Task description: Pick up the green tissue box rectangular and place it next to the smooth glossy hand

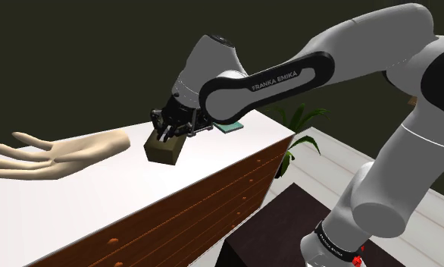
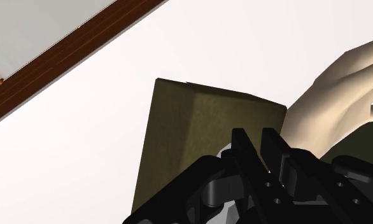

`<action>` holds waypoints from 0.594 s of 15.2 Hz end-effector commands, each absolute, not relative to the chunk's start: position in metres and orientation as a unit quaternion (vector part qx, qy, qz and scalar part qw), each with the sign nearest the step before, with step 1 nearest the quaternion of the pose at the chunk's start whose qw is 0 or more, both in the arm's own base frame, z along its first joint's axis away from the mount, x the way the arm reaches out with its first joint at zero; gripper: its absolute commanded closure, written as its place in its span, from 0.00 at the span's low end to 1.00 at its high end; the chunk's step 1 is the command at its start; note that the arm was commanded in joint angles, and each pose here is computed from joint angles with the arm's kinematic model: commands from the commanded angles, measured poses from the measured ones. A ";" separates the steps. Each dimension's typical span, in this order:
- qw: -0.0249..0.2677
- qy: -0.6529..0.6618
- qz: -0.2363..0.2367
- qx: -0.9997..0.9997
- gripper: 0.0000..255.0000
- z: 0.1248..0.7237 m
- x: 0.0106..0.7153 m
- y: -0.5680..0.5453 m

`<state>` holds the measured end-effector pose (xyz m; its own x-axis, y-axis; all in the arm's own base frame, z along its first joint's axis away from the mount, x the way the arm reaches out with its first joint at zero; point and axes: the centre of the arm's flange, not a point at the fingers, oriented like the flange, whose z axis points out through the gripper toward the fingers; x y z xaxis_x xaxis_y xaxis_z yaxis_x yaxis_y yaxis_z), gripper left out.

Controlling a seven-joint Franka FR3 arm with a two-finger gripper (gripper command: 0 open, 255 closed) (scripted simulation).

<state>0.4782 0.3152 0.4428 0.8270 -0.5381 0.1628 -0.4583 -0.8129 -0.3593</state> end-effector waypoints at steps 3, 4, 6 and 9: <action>0.154 0.264 -0.130 -0.943 1.00 0.422 0.478 0.316; 0.154 0.264 -0.130 -0.943 1.00 0.416 0.478 0.316; 0.154 0.264 -0.130 -0.943 1.00 0.406 0.478 0.316; 0.154 0.264 -0.130 -0.943 1.00 0.390 0.478 0.316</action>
<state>0.4786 0.3148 0.3958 0.8269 -0.5382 0.1630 -0.4583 -0.8130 -0.3593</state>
